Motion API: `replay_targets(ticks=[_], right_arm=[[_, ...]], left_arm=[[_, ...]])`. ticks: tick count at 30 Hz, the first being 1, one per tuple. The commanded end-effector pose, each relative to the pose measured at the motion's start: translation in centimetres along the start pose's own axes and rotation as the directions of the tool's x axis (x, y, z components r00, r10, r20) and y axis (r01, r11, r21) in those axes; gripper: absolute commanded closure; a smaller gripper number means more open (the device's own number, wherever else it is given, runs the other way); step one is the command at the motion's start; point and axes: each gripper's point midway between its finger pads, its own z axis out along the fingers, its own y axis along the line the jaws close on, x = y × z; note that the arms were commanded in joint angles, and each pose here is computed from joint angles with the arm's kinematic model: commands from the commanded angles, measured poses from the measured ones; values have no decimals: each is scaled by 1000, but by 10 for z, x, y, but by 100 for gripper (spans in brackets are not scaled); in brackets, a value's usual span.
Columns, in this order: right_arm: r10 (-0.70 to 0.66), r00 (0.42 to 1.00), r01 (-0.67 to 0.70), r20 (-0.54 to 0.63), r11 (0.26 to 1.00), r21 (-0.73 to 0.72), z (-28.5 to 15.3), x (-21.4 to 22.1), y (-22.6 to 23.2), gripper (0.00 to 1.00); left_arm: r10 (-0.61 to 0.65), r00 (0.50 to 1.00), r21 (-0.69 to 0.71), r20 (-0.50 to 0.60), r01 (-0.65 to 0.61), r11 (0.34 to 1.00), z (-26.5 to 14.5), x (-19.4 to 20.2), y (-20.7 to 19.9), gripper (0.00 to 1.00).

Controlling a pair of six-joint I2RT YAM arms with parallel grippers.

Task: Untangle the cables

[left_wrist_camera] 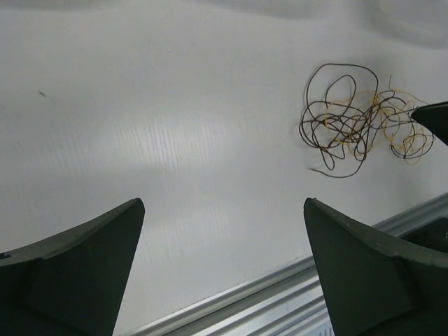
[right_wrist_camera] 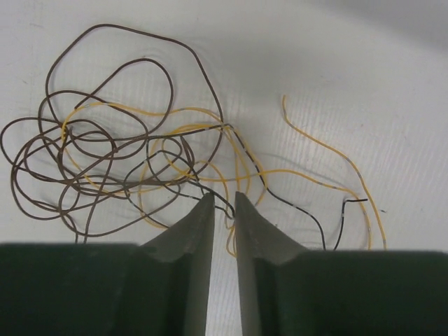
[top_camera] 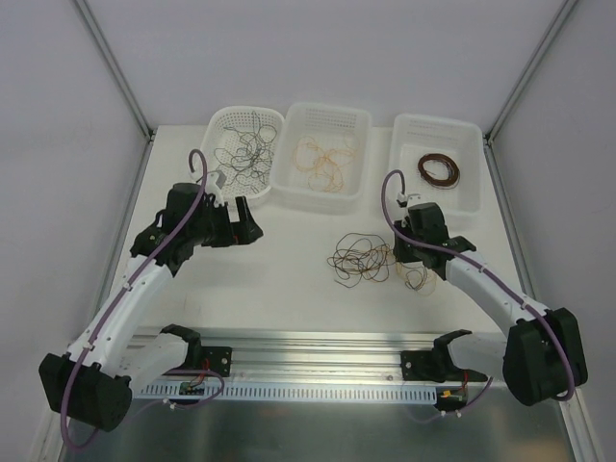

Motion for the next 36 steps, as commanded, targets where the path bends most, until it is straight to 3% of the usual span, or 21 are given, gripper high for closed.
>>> replay_targets(ticks=[1, 2, 4, 12, 14, 18, 20, 25, 28, 32, 36], right_arm=[[-41, 994, 51, 97, 993, -107, -11, -38, 26, 81], [-56, 994, 67, 95, 991, -120, -16, -38, 31, 91], [-93, 989, 111, 115, 982, -155, -28, -46, 46, 99], [-131, 928, 232, 348, 935, -267, -156, -127, 101, 99], [-107, 918, 256, 381, 894, -368, -191, -137, 119, 99], [28, 830, 318, 557, 796, -515, -280, -175, 143, 99], [69, 801, 337, 595, 768, -544, -298, -184, 149, 99], [49, 844, 300, 534, 782, -547, -273, -178, 152, 99], [98, 864, 260, 494, 753, -604, -262, -171, 164, 99], [142, 876, 215, 461, 740, -637, -243, -166, 178, 99], [164, 877, 185, 452, 753, -631, -236, -167, 184, 99]], left_arm=[[14, 1000, 81, -12, -13, 997, -9, 19, -15, 1], [2, 1000, 84, -31, 1, 996, -7, 27, -15, 1], [7, 999, 98, -41, -3, 995, -8, 33, -20, 1], [61, 996, 152, -65, -50, 987, -7, 38, -53, 1], [65, 996, 160, -58, -55, 986, -7, 33, -60, 1], [83, 995, 179, -49, -73, 981, -8, 29, -72, 1], [91, 995, 208, -41, -80, 975, -12, 27, -81, 1], [144, 989, 297, 32, -147, 944, -25, 21, -106, 1], [163, 980, 352, 113, -193, 916, -28, 16, -121, 1], [185, 965, 426, 188, -250, 870, -12, 33, -144, 1], [144, 938, 416, 314, -272, 868, 20, 40, -161, 1]])
